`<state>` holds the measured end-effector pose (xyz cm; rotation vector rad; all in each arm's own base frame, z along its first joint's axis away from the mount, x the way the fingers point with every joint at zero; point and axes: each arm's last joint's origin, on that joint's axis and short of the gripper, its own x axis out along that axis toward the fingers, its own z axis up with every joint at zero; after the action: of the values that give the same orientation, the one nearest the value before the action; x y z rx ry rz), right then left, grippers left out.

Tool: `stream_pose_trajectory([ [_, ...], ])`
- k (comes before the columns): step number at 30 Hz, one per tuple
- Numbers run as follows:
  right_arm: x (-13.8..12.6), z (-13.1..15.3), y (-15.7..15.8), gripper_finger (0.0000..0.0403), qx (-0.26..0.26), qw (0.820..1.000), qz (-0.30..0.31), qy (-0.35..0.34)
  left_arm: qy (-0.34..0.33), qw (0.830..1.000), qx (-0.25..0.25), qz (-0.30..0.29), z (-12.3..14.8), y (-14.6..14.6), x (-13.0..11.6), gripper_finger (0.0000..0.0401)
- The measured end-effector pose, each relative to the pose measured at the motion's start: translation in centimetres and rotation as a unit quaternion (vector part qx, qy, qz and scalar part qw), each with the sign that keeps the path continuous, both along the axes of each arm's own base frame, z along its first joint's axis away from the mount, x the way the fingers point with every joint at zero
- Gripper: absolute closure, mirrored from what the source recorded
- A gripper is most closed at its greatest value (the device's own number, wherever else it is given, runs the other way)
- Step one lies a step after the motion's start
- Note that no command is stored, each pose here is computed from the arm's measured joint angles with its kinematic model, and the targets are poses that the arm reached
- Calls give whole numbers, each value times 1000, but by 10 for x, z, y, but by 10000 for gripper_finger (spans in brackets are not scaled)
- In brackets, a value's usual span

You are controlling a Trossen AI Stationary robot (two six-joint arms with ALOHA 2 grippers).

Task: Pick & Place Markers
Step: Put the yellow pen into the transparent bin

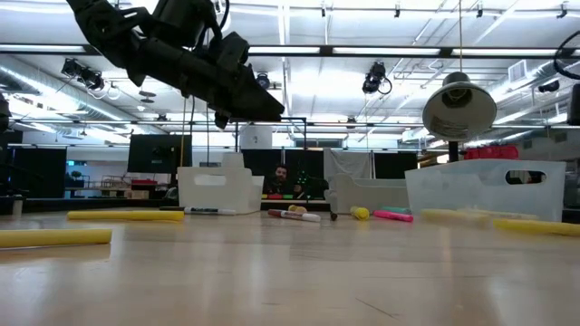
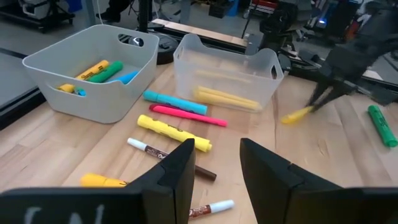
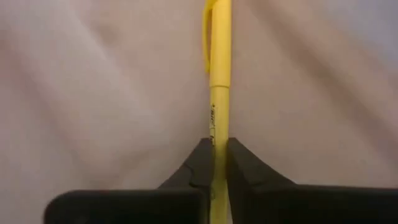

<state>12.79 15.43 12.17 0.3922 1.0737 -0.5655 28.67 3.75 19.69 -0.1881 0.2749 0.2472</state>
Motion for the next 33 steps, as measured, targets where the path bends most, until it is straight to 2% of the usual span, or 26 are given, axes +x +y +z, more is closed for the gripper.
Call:
stream_pose_trajectory([
  [3,16,24,15,380,39,999,-12,-19,0,1000,0,0,0,0,0,268],
  [5,25,34,15,385,24,1000,-2,-18,0,1000,0,-1,0,0,0,268],
  [9,50,61,16,390,29,999,-1,-41,0,1000,0,1,0,0,0,268],
  [14,76,100,-11,389,-10,998,-53,-16,0,1000,0,1,0,0,0,268],
  [17,82,124,-38,389,-28,994,-100,27,0,1000,0,1,0,0,0,268],
  [20,80,144,-73,389,-17,983,-161,87,1,1000,0,1,0,0,0,268],
  [22,77,148,-96,389,5,974,-181,134,1,1000,0,0,0,-1,0,268],
  [26,79,145,-139,389,62,962,-194,181,1,1000,0,-5,0,-4,0,268],
  [33,81,115,-202,389,148,953,-199,176,1,1000,0,-14,0,-9,1,268],
])
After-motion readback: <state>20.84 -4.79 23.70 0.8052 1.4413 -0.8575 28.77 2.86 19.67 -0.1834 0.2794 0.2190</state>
